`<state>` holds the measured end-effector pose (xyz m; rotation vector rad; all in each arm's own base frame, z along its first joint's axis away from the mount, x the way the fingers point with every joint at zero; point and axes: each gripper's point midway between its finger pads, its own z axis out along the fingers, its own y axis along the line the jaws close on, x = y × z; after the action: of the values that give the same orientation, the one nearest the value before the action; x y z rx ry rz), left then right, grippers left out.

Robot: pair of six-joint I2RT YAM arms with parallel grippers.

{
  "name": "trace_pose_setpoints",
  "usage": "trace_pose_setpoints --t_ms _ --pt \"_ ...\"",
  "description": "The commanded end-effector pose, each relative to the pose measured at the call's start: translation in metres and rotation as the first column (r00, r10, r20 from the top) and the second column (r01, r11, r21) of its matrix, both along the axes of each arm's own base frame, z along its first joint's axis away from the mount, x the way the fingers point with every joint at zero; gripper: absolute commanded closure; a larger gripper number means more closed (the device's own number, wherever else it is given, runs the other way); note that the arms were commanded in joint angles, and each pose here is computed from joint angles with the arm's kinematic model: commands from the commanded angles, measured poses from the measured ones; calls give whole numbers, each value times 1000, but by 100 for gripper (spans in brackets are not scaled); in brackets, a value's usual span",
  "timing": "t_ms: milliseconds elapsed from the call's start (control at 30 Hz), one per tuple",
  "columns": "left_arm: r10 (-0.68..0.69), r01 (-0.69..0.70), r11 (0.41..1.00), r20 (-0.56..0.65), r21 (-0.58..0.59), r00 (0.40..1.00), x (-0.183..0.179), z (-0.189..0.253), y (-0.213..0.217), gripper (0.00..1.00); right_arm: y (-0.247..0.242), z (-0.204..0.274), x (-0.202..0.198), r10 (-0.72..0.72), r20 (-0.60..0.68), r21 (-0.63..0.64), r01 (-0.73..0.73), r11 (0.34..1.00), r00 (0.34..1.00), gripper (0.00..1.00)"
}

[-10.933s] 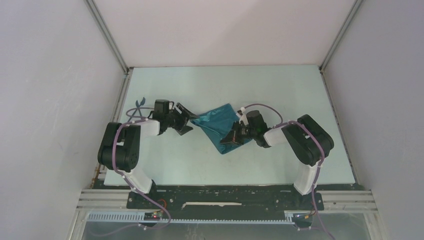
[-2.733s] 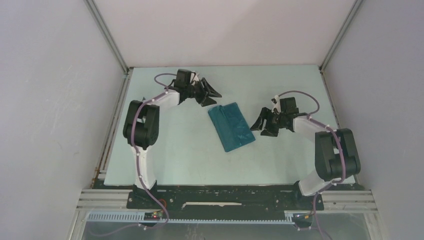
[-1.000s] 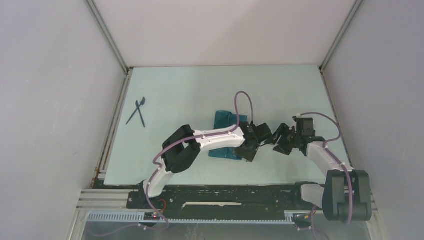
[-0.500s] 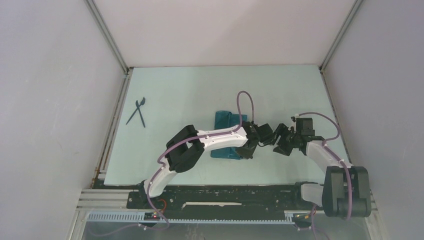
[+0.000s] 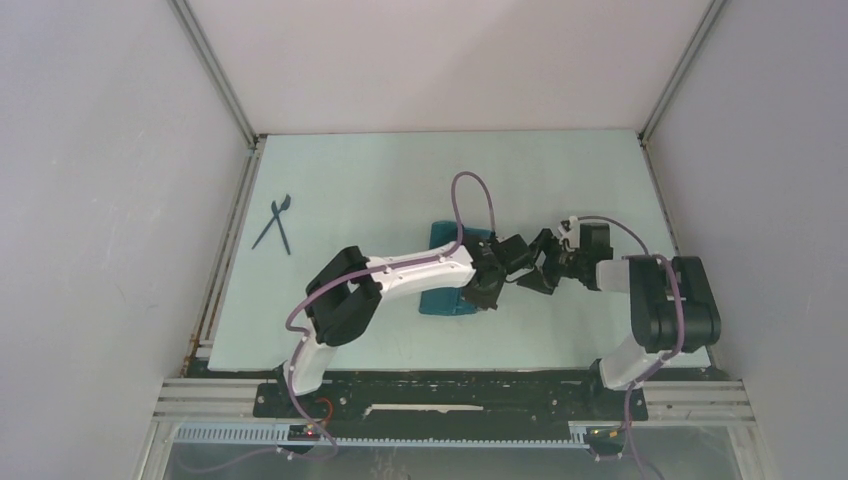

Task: Fold the napkin into a case and place the utensils inside
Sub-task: Pick up the 2/3-rectangle-folded napkin from the center of the board.

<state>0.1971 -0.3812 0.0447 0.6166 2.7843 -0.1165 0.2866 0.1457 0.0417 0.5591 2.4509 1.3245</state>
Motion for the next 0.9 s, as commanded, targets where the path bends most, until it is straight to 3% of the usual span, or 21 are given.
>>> trace_pose_setpoints --t_ms 0,200,867 --pt "10 -7 993 22 -117 1000 3 33 -9 100 25 18 30 13 82 84 -20 996 997 16" --pt "13 -11 990 16 -142 1000 0 37 -6 100 46 12 41 -5 43 153 -2 988 999 18" --pt "14 -7 987 42 -158 999 4 49 1 100 64 -13 45 -15 -4 146 16 989 1000 24"
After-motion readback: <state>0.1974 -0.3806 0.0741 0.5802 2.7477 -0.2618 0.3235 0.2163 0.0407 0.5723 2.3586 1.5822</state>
